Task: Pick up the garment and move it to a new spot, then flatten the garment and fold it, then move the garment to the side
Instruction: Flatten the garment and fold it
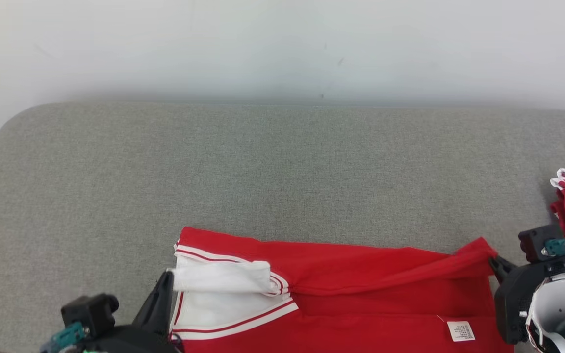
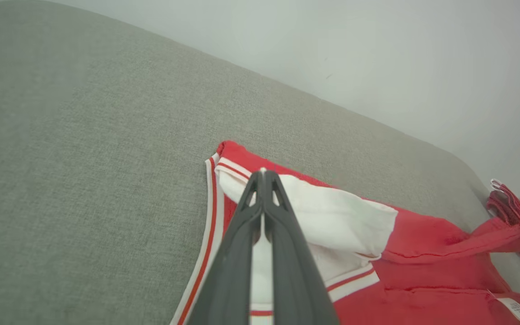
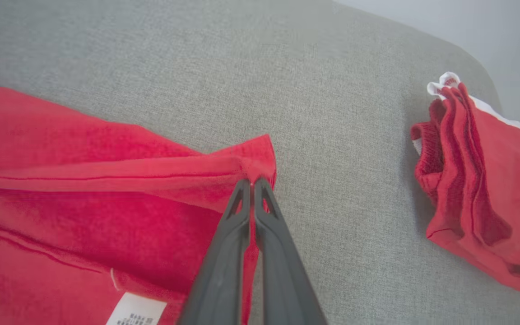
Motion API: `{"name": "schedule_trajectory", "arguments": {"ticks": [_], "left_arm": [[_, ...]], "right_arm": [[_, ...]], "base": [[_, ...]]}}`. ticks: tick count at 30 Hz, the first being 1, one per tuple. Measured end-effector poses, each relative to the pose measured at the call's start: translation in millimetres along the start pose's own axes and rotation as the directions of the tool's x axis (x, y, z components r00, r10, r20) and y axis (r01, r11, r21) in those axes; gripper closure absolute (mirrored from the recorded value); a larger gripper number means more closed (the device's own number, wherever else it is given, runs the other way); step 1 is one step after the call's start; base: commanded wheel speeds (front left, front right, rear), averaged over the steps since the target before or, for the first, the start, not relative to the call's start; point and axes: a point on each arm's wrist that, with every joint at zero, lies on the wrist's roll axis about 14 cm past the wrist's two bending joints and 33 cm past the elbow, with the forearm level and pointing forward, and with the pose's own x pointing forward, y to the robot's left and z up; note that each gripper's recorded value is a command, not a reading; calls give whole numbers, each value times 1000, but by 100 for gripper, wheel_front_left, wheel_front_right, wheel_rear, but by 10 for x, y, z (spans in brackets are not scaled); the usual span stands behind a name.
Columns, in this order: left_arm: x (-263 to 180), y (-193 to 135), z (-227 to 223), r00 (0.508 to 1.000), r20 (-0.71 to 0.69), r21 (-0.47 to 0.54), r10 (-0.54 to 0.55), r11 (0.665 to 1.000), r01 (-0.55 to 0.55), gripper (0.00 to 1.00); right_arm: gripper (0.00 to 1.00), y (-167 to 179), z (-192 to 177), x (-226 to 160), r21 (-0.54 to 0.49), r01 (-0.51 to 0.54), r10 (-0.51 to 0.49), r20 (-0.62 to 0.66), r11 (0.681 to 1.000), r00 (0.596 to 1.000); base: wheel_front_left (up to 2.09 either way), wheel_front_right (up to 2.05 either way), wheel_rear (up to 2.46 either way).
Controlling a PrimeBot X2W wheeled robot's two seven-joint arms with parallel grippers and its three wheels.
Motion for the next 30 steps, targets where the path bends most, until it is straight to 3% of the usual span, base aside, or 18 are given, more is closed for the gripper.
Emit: {"name": "schedule_trajectory", "arguments": {"ticks": [13, 15, 16, 18, 26, 27, 28, 29, 30], "left_arm": [[-243, 240, -399, 990, -100, -65, 100, 992, -106, 100], [-276, 254, -435, 988, -111, -75, 106, 991, -115, 100], [-280, 255, -431, 988, -109, -76, 105, 991, -114, 100], [-290, 263, -438, 988, -111, -81, 109, 990, -118, 100], [-355, 243, -616, 982, -156, -69, 108, 990, -120, 100], [-362, 260, -631, 981, -159, -56, 115, 990, -125, 76], [-372, 278, -646, 979, -163, -39, 119, 991, -127, 28], [-383, 313, -657, 978, -165, -17, 130, 991, -135, 0], [-395, 344, -665, 976, -168, 2, 138, 990, -139, 0]], "right_arm": [[100, 62, -502, 0, -79, -55, 39, -193, 995, 980], [55, 93, -549, 3, -63, -65, 51, -211, 996, 976], [6, 107, -561, 2, -57, -69, 55, -218, 996, 974], [0, 127, -591, -2, -37, -71, 61, -231, 997, 971], [0, 76, -505, -57, 10, -39, 41, -189, 999, 981], [0, 80, -512, -72, 18, -38, 40, -186, 999, 982], [0, 90, -496, -84, 26, -38, 41, -177, 999, 983], [0, 81, -478, -96, 33, -33, 38, -168, 999, 985], [0, 61, -451, -111, 41, -26, 32, -156, 999, 987]], "base": [[0, 0, 0], [0, 0, 0], [0, 0, 0], [0, 0, 0], [0, 0, 0], [0, 0, 0], [0, 0, 0], [0, 0, 0], [0, 0, 0]]}}
